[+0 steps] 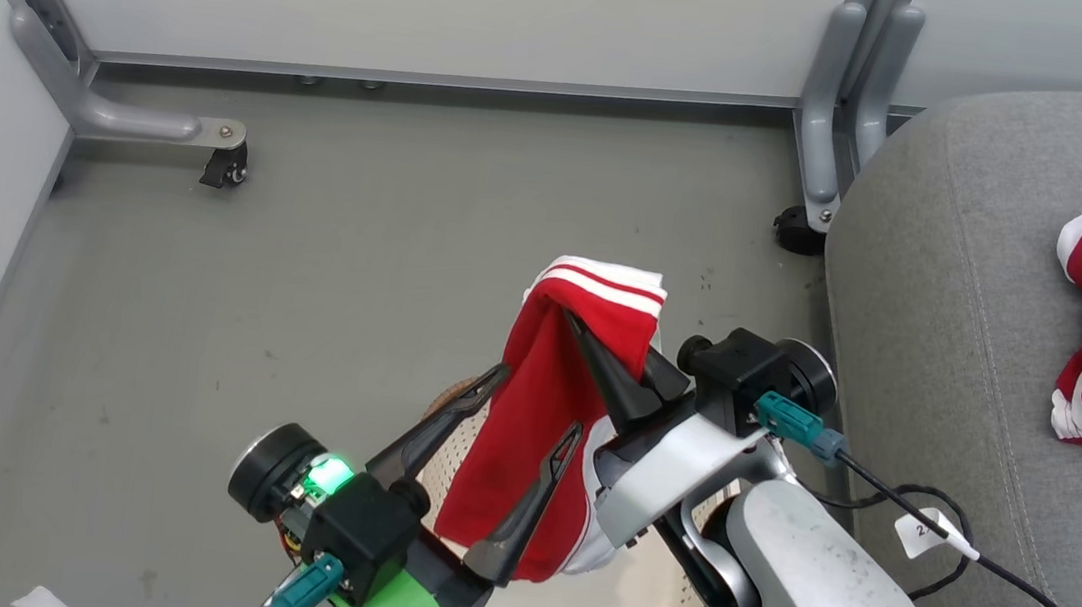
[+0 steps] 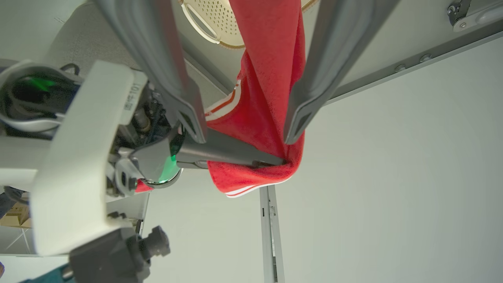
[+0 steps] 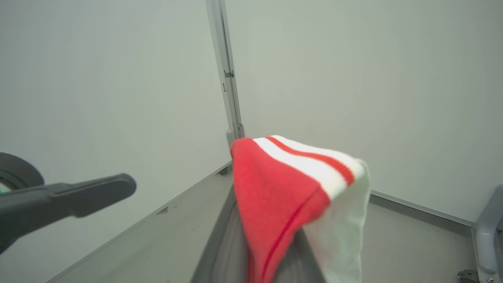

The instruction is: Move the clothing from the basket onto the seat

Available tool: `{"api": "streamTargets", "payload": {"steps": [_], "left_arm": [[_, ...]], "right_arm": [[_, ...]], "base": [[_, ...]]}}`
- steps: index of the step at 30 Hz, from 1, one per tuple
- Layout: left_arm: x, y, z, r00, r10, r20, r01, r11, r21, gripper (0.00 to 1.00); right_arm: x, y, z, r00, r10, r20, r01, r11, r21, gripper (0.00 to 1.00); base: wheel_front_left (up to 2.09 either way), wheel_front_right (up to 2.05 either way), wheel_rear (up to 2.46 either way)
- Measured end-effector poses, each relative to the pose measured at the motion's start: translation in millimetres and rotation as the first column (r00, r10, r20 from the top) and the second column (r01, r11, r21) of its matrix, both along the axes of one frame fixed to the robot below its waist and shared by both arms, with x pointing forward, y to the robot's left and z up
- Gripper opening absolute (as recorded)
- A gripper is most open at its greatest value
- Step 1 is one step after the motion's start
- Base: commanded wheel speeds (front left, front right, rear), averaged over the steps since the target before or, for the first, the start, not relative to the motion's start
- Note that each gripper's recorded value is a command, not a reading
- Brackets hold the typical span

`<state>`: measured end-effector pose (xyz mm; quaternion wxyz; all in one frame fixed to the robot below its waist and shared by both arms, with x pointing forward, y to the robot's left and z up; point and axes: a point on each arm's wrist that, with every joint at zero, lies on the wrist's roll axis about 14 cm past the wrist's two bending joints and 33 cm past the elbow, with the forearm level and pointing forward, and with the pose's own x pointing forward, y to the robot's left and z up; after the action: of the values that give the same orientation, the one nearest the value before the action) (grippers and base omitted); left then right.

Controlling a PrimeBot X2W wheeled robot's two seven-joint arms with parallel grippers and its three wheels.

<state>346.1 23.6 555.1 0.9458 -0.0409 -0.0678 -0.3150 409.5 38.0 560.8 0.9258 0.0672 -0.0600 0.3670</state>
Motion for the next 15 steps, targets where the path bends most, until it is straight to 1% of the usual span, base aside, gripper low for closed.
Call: {"api": "streamTargets", "payload": {"steps": [7, 15], "left_arm": [[-6, 2, -16, 0.999, 0.01, -0.044, -0.008, 1.0, 0.027, 1.0], [-5, -1, -25, 0.998, -0.004, -0.07, 0.006, 0.999, 0.034, 1.0]], "right_arm": [[0, -2, 0, 1.0, -0.008, 0.0, 0.008, 1.0, -0.008, 0.0], [0, -13, -2, 0.999, -0.036, -0.004, 0.036, 0.999, -0.017, 0.0]], "base": [[0.0, 0.0, 0.0], [0.0, 0.0, 0.0]]}}
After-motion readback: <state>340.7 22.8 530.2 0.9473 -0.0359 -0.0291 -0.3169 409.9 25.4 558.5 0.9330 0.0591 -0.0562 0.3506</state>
